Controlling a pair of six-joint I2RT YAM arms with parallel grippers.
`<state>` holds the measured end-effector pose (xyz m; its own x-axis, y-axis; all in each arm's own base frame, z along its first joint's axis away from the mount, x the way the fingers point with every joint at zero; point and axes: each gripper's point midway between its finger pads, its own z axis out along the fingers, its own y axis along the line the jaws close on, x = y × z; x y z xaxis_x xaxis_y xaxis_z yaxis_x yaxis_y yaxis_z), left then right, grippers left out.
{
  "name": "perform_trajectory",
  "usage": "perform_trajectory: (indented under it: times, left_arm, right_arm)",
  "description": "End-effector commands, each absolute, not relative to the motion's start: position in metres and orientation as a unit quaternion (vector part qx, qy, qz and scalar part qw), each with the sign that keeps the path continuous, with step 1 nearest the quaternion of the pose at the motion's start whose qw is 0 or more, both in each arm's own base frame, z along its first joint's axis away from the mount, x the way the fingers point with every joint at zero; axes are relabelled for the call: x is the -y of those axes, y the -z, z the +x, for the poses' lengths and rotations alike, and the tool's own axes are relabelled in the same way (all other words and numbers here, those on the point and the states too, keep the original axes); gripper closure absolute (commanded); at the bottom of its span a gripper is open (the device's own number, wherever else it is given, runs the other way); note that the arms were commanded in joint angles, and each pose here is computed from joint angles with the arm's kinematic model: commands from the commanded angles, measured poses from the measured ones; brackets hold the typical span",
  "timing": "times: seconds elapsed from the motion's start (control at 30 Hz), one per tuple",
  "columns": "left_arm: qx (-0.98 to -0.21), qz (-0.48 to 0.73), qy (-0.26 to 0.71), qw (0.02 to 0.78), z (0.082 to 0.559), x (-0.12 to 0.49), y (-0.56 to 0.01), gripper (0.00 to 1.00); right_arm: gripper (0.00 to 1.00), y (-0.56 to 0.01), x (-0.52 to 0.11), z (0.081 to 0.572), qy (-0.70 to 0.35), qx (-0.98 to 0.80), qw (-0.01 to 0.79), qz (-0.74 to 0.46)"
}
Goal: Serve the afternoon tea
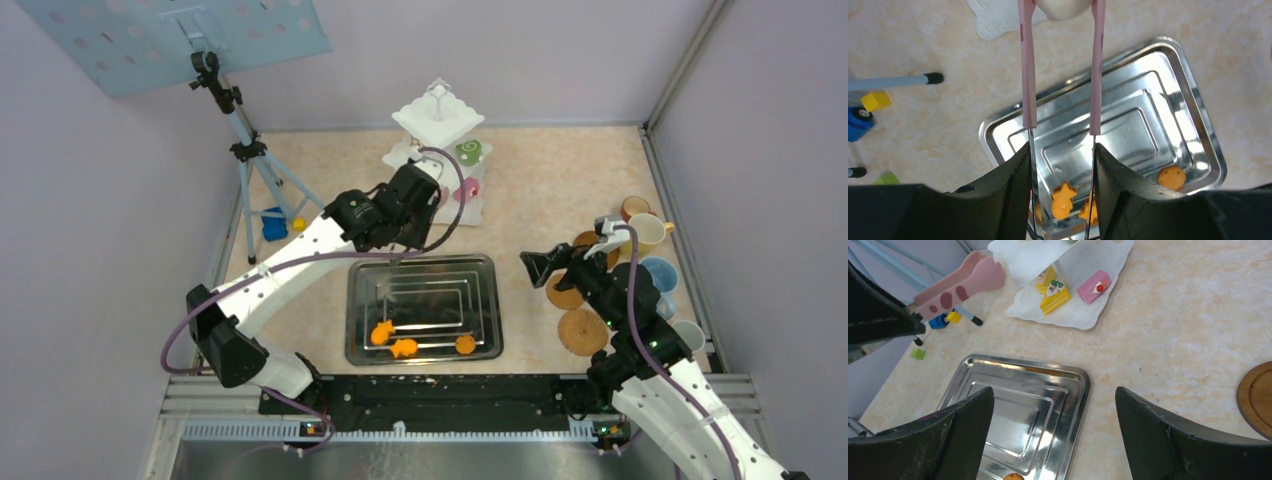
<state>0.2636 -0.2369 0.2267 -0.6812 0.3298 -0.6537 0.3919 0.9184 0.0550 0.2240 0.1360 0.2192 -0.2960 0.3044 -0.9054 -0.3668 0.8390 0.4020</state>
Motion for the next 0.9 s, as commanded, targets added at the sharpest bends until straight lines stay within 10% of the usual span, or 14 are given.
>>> perform_trajectory:
  times: [0.0,0.87]
  left_arm:
    - [-0.88,0.156,0.084,0.44,0.31,0.236,-0.259,0.61]
    - [-0.877,0.142,0.109,0.446,0.375,0.267,-0.239,0.57]
  right_arm:
    - [0.1,-0.257,-0.131,0.225,-0.278,-0.731,0.623,-0.021]
    - [0.02,-0.263,-0.116,0.22,-0.252,-0.73,0.635,-0.009]
